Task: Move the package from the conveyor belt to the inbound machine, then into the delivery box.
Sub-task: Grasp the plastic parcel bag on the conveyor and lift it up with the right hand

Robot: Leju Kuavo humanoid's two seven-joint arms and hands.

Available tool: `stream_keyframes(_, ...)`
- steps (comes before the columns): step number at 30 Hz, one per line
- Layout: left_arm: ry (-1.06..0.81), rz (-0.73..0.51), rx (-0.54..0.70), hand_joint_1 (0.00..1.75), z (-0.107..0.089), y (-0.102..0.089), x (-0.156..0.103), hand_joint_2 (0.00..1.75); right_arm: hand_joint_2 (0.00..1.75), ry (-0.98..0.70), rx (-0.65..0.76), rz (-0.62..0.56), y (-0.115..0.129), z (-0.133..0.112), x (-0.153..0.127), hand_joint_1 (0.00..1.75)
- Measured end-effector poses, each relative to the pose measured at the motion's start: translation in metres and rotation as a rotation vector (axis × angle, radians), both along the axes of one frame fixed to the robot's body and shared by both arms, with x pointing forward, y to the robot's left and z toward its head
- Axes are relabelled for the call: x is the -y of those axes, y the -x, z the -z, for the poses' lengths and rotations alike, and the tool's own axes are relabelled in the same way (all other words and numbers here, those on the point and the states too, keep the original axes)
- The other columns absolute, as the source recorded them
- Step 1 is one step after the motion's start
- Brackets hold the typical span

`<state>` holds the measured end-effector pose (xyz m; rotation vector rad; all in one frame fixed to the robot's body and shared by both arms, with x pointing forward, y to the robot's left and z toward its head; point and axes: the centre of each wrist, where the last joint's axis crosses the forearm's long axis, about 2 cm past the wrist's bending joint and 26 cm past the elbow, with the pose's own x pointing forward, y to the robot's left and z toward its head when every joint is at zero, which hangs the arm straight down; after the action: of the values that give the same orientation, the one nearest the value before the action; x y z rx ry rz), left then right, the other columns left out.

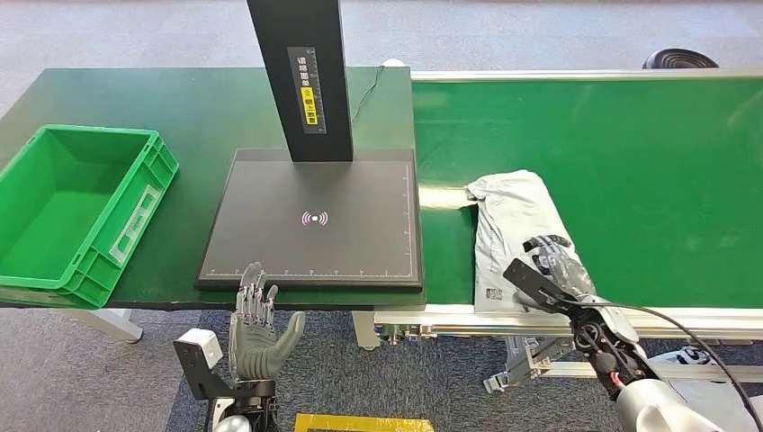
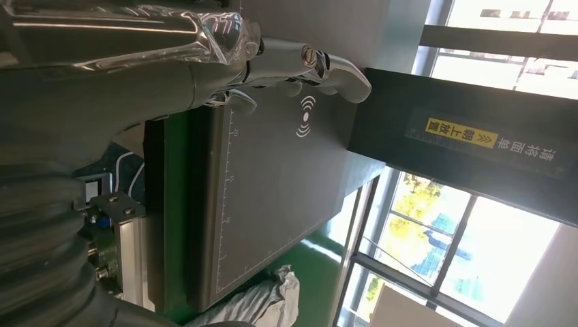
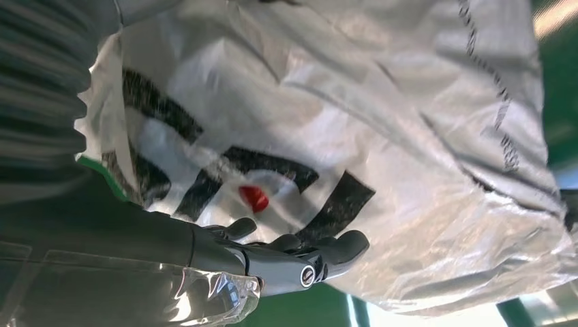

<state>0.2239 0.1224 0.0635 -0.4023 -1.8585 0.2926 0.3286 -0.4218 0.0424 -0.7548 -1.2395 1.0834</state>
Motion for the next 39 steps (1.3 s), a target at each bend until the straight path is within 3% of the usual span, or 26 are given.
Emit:
stream_keyframes(13,-0.005,-0.041,-0.018,0.00,0.000,-0.002,0.001,1.75,1.75,-0.147,-0.015,-0.070,-0.007,0.014,-0.077,0.00)
stream_keyframes(22,-0.005,-0.059,-0.018,0.00,-0.002,0.000,0.000,1.75,1.75,-0.214,-0.052,-0.097,-0.007,0.019,-0.114,0.02)
stream_keyframes(23,-0.004,-0.062,-0.017,0.00,-0.002,0.000,-0.001,1.75,1.75,-0.219,-0.055,-0.099,-0.007,0.019,-0.117,0.17)
stream_keyframes(26,-0.004,-0.070,-0.016,0.00,-0.002,0.000,-0.002,1.75,1.75,-0.229,-0.063,-0.097,-0.007,0.020,-0.123,1.22)
stream_keyframes(27,-0.004,-0.071,-0.016,0.00,-0.002,0.001,-0.002,1.75,1.75,-0.231,-0.064,-0.097,-0.007,0.020,-0.125,1.48)
stream_keyframes(30,-0.003,-0.074,-0.016,0.00,-0.003,0.001,-0.002,1.75,1.75,-0.234,-0.065,-0.097,-0.008,0.019,-0.126,1.64)
stream_keyframes(39,0.001,-0.075,-0.016,0.00,-0.004,0.001,-0.002,1.75,1.75,-0.257,-0.063,-0.110,-0.011,0.016,-0.125,1.71)
